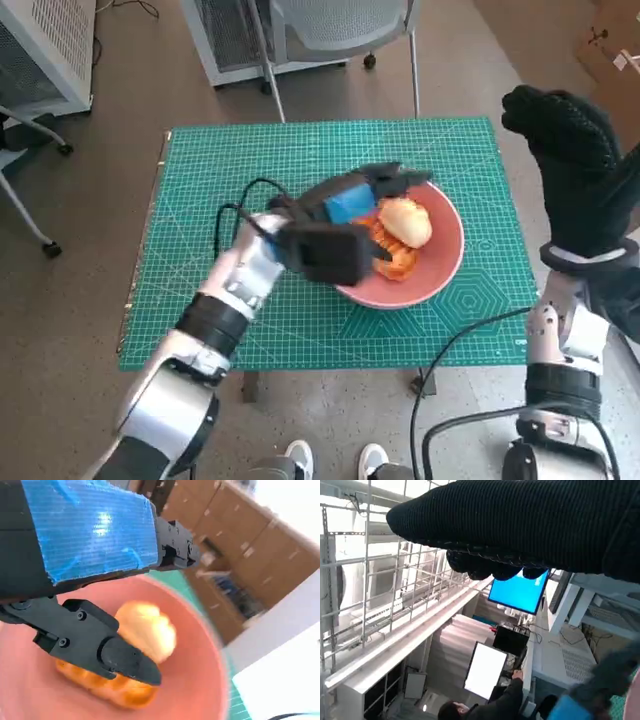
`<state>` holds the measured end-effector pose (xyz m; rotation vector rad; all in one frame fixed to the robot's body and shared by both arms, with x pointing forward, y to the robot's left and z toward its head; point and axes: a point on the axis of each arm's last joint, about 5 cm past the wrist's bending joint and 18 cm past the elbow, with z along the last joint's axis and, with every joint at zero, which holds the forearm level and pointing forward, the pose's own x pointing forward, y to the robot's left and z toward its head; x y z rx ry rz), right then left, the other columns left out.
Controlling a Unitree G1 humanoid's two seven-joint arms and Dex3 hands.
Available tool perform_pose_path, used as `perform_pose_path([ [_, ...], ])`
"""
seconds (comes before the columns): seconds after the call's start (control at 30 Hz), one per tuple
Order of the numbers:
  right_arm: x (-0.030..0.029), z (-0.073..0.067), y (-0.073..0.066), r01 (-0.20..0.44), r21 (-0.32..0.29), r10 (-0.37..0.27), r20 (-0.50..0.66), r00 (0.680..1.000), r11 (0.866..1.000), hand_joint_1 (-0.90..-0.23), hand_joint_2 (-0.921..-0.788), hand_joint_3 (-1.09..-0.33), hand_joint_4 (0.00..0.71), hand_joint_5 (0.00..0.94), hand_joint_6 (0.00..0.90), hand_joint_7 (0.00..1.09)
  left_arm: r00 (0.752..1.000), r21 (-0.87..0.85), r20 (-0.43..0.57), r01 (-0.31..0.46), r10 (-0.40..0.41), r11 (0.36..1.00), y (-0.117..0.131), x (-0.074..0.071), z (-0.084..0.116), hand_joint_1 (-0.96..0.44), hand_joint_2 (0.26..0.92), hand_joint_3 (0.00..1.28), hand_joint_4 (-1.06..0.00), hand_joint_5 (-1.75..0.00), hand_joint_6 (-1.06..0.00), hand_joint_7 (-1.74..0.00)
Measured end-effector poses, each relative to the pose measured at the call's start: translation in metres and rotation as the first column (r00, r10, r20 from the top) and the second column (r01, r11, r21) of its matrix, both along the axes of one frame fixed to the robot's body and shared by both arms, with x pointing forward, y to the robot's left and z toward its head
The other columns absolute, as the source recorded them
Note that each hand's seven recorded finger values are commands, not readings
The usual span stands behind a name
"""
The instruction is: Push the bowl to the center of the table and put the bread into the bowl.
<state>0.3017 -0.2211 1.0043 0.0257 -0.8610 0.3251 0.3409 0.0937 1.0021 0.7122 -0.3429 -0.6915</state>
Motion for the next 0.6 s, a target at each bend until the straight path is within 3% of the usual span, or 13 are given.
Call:
perform_pose_path([
  [0.17, 0.0002, 0.000, 0.000, -0.001, 0.000, 0.001, -0.003, 1.000, 1.000, -0.705, -0.921, -0.716, 0.290, 0.002, 0.391, 0.00, 1.000, -0.155, -0.016, 0.008, -0.010, 0.988, 0.018, -0.001, 0.004, -0.74, 0.921, 0.24, 0.00, 0.00, -0.22, -0.03],
  [0.4, 0.0027, 0.007, -0.002, -0.001, -0.008, 0.001, -0.010, 1.000, 1.000, -0.690, -0.921, -0.715, 0.286, 0.000, 0.393, 0.00, 0.999, -0.512, 0.047, 0.033, -0.010, 0.858, 0.057, -0.013, 0.014, -0.79, 0.921, 0.40, 0.00, 0.00, -0.20, -0.02],
  [0.6, 0.0055, 0.015, -0.005, 0.004, -0.014, -0.004, -0.008, 1.000, 1.000, -0.682, -0.921, -0.714, 0.288, 0.002, 0.403, 0.01, 0.988, -0.642, 0.146, 0.059, 0.046, 0.765, 0.082, -0.025, 0.037, -0.76, 0.921, 0.46, 0.00, 0.00, -0.17, -0.01],
])
